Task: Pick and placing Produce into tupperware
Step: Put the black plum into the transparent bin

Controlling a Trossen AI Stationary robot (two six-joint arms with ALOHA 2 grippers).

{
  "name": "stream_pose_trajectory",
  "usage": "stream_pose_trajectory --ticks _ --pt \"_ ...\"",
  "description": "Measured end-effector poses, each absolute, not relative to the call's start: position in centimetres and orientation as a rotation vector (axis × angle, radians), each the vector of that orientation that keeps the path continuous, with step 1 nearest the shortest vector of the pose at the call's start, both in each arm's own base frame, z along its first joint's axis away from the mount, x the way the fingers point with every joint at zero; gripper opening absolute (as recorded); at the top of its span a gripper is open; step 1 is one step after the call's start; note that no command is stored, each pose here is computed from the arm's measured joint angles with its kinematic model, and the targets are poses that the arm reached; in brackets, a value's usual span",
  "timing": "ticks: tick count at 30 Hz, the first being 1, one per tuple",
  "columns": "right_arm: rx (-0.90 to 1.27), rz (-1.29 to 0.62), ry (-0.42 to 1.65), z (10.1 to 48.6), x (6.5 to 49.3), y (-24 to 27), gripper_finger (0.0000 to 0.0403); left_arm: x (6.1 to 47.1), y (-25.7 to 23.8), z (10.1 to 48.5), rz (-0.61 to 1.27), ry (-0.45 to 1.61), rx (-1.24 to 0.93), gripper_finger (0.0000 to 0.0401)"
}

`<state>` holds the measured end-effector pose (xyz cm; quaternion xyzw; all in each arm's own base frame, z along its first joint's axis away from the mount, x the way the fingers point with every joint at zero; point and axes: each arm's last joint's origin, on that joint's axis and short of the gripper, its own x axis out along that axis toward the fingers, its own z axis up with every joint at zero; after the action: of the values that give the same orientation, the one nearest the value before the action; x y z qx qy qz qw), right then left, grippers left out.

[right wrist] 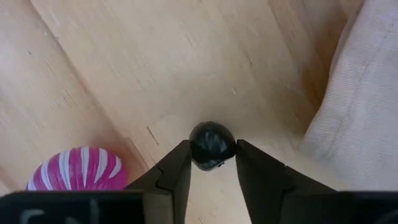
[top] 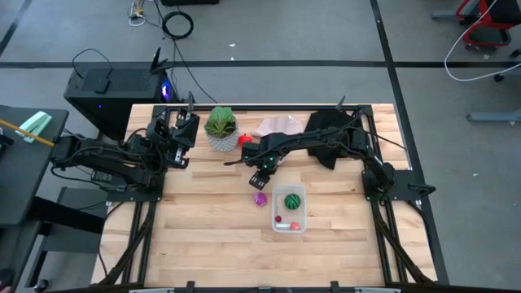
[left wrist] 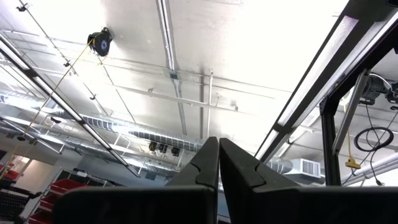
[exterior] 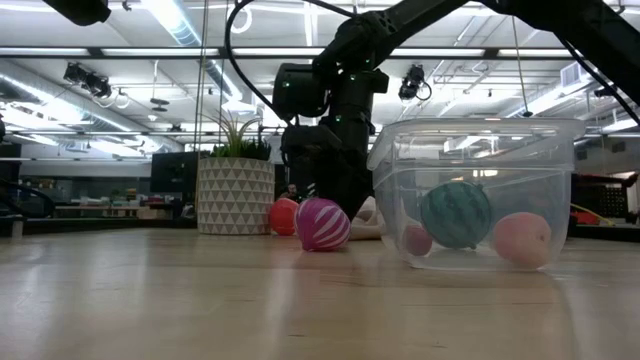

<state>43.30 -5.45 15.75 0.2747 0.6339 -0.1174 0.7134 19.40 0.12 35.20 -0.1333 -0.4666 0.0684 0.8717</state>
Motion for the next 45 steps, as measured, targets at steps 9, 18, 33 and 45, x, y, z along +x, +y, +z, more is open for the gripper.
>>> stream_pose_trajectory --ticks 9,18,33,45 --pt "0.609 -0.26 1.403 15.8 43.3 -5.5 0.0101 19.4 0.1 35.2 0.143 -0.976 -0.279 0.0011" --pt "0.615 -0.264 1.405 15.8 43.3 -5.4 0.01 19.4 0.1 35.2 0.143 -0.975 -0.279 0.0021" --pt "0.601 -0.234 1.409 18.0 43.6 -5.6 0.0099 19.4 0.1 35.2 0.143 -0.975 -0.278 0.0021" --pt "0.51 -0.146 1.406 23.9 44.1 -4.2 0.0099 19.4 0.1 35.2 0.143 -0.975 -0.278 0.0011"
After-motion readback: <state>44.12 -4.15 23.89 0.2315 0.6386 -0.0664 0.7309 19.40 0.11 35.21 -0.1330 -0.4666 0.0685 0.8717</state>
